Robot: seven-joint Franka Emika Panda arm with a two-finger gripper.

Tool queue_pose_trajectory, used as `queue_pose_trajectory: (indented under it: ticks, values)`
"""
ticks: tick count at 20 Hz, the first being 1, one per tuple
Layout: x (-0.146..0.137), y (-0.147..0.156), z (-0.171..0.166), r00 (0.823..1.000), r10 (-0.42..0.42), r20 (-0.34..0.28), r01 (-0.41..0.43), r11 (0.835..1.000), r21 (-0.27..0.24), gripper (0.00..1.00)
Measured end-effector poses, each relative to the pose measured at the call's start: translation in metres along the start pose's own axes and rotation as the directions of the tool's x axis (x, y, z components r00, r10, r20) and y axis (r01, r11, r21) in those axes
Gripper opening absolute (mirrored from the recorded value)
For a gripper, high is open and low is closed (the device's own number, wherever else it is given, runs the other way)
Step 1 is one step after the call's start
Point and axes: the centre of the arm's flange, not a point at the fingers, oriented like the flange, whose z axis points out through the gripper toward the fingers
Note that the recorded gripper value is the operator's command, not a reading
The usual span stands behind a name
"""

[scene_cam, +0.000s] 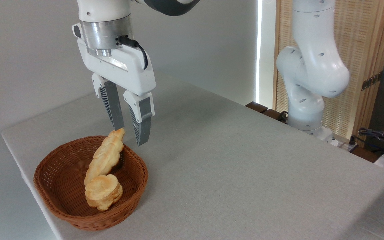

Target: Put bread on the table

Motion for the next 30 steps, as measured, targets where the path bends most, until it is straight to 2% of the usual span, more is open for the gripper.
queue_pose_trajectory:
  ticks: [30]
  values:
    - [0.005,0.002,0.01,1.0,0.013,0.005,-0.013,1.0,-0.024,1.0]
